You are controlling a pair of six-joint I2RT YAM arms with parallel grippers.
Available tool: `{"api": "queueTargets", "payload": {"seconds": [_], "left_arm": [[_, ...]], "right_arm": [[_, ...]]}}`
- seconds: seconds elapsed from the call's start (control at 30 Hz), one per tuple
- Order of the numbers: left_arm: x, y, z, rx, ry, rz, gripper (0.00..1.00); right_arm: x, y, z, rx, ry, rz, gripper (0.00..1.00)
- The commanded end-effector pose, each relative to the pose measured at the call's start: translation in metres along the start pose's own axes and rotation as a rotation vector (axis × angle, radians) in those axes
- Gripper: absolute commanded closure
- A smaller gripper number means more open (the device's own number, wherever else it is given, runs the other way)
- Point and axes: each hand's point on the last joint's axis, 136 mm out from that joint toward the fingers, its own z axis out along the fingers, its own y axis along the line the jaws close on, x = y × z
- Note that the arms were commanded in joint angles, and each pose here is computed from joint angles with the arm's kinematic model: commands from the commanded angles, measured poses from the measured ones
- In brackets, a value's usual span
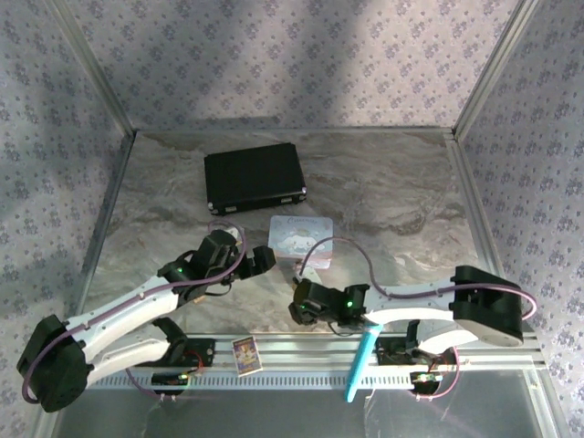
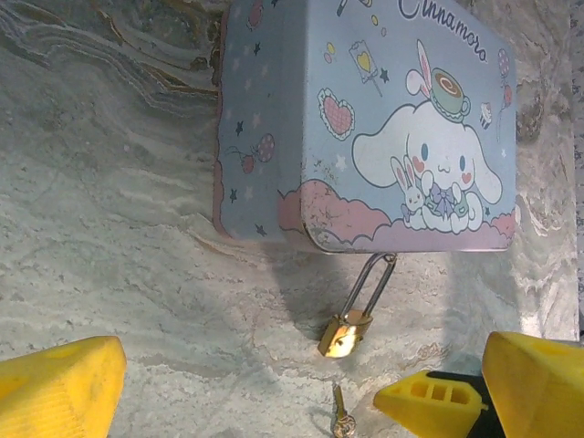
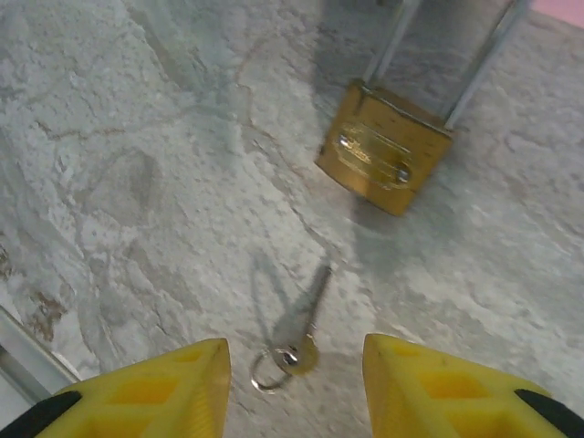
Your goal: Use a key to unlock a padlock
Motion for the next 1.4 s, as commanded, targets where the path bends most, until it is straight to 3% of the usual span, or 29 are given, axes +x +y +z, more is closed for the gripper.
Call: {"api": "queueTargets", "payload": {"seconds": [0.0,0.23,0.6,0.87,1.1,1.37], "left_arm": [[-0.006,-0.006,-0.002,0.013,-0.037,-0.007,0.00],[-0.007,-0.003,-0.005,0.017,-0.061,-0.008,0.00],[-0.005,0.002,-0.005,-0.003,-0.065,-0.018,0.00],[-0.003,0.007,-0.005,-0.014,-0.064,-0.027,0.00],[-0.003,-0.004,-0.002,0.037,-0.072,-0.021,0.01],[-0.001,-0.055,-0.001,0.270,-0.126,0.062,0.21]], "right_arm": [[-0.008,-0.005,-0.001,0.101,-0.035,0.012,0.57],[0.002,-0.016,-0.003,0.193,0.002,-0.015,0.58],[0.016,-0.002,0.012,0.172,0.074,-0.051,0.63],[0.022,-0.002,0.016,0.171,0.115,-0.050,0.88],[0.022,0.002,0.011,-0.031,0.104,-0.011,0.97],[-0.011,-0.011,-0.021,-0.265,0.023,0.069,1.00]]}}
